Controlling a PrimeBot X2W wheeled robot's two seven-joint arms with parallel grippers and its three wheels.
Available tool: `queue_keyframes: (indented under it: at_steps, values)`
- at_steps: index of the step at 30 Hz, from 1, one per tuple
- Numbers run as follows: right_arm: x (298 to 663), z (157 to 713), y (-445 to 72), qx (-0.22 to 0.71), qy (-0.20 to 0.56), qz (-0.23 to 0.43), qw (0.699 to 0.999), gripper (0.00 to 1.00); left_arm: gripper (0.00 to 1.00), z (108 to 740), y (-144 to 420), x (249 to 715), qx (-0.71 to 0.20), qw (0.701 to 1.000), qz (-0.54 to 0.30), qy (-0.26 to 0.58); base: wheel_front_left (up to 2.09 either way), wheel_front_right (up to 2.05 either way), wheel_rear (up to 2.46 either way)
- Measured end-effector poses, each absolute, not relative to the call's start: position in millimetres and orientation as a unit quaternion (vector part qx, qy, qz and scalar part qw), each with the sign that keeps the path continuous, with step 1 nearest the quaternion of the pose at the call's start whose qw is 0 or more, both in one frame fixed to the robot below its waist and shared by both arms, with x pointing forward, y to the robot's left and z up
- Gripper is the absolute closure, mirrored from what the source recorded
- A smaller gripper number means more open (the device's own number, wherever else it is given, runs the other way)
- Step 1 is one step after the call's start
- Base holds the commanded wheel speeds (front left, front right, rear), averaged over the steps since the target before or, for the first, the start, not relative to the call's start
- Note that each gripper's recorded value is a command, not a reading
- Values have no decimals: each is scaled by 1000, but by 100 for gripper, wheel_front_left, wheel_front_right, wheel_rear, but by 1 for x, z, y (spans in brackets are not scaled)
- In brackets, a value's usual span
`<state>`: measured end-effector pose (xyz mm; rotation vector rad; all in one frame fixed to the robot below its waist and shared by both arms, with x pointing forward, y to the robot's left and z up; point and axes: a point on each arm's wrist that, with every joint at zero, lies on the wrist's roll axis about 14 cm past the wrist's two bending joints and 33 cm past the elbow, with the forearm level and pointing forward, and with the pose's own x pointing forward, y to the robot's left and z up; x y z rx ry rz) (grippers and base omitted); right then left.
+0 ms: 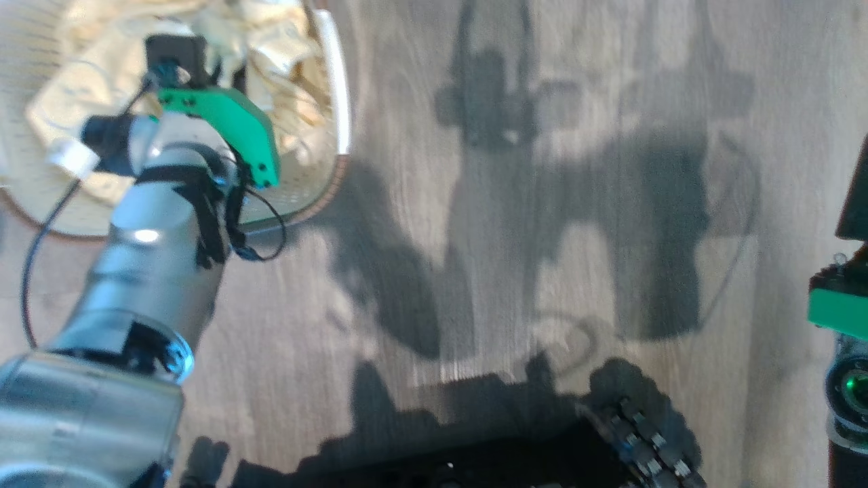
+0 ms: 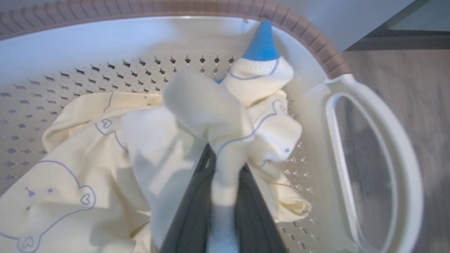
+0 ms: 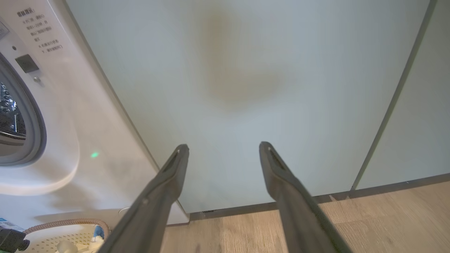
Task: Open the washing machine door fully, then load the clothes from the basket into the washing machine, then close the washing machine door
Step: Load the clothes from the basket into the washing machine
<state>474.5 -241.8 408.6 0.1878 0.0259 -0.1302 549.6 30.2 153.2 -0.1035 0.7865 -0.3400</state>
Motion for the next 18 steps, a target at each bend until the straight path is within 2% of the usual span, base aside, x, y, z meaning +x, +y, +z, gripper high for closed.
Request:
queue_keyframes:
  at_steps: [5,11,18]
  values:
    - [477,424,-236,93,-7,-55,994,0,100,181,41,550,-44,922,-157,351,0,0,0]
    - [465,438,-231,94,-12,-51,994,0,100,247,53,565,-41,954,-145,258,0,0,0]
    - [448,459,-221,89,-22,-38,995,0,100,307,72,544,-32,973,-129,190,0,0,0]
